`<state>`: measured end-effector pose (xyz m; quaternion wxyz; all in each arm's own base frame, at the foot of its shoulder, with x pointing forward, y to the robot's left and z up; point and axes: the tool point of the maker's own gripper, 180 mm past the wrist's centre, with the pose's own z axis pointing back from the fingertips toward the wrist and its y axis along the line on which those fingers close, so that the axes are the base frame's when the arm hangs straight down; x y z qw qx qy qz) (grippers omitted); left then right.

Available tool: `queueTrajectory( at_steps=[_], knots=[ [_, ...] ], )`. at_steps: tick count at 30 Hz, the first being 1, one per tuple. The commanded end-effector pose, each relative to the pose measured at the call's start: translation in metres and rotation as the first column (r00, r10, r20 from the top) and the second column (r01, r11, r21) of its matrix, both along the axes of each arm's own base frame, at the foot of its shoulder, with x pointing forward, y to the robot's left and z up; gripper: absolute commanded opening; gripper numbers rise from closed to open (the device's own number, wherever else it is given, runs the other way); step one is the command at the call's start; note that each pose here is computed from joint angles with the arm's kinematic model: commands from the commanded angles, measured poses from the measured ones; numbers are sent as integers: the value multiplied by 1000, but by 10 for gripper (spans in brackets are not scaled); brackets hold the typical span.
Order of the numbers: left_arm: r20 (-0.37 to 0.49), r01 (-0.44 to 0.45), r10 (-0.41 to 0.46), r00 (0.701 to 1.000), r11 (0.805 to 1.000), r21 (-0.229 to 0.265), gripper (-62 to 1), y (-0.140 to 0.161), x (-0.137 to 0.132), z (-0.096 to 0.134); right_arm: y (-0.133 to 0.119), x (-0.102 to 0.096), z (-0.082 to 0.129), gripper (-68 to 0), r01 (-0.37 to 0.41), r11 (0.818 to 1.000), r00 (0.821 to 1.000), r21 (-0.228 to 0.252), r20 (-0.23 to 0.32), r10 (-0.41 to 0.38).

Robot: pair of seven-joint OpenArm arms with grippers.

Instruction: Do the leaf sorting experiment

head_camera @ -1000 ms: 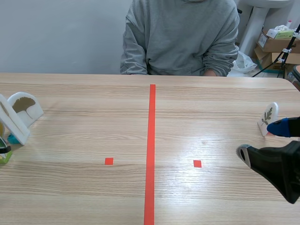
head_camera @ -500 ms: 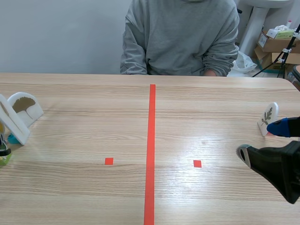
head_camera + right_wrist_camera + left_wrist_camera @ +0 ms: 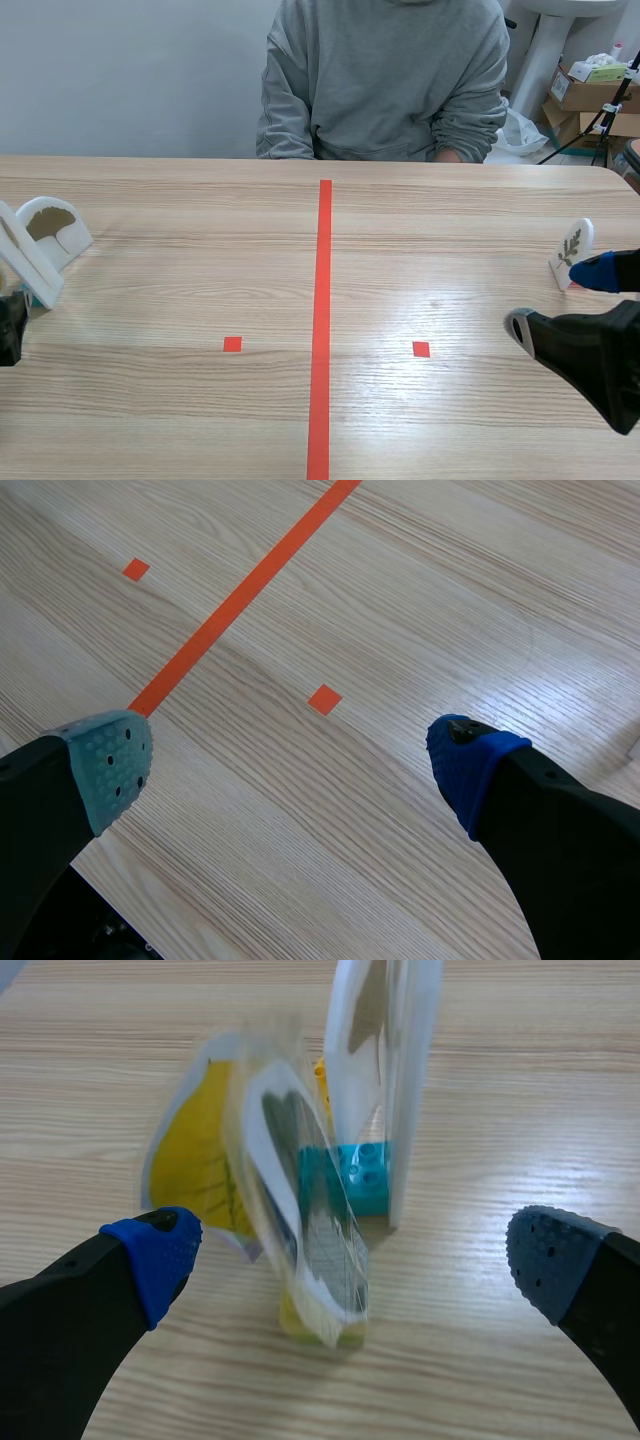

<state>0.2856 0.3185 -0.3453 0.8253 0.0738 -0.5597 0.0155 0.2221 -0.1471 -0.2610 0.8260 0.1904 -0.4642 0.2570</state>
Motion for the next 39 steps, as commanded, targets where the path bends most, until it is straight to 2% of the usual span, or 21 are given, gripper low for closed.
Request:
queueTrajectory(
  at_steps=[1,3,7,10,15,19,24,29,33,37,39],
  knots=[
    [60,-11,9,998,999,30,14,9,-3,25,-1,4,8,-115,-13,1000,999,-3,32,13],
    [84,-1,-4,996,999,53,14,8,-11,39,-1,4,8,-115,-13,1000,999,-3,32,13],
    [158,31,-50,986,993,116,14,1,-27,84,-1,4,8,-115,-13,1000,999,-3,32,13],
    [175,110,-136,975,983,149,14,-23,-37,107,-1,4,8,-115,-13,1000,999,-3,32,13],
    [182,280,-301,936,951,131,14,-79,-54,128,-1,4,8,-115,-13,1000,999,-3,32,13],
    [204,402,-414,887,910,97,14,-121,-63,146,-1,4,7,-115,-13,1000,1000,-8,26,14],
    [186,528,-527,829,848,52,14,-167,-70,148,-1,4,8,-115,-13,1000,1000,-6,27,13],
    [165,629,-617,770,777,-32,14,-208,-78,134,-1,4,8,-115,-13,1000,999,-4,30,13],
    [159,682,-667,728,729,-61,14,-234,-83,127,-1,4,8,-115,-13,1000,999,-5,30,13],
    [163,690,-674,720,720,-71,14,-249,-82,123,-1,4,8,-115,-13,1000,999,-5,32,13],
    [165,683,-667,727,728,-67,14,-251,-79,120,-1,4,8,-115,-13,1000,999,-7,32,13]
  ],
)
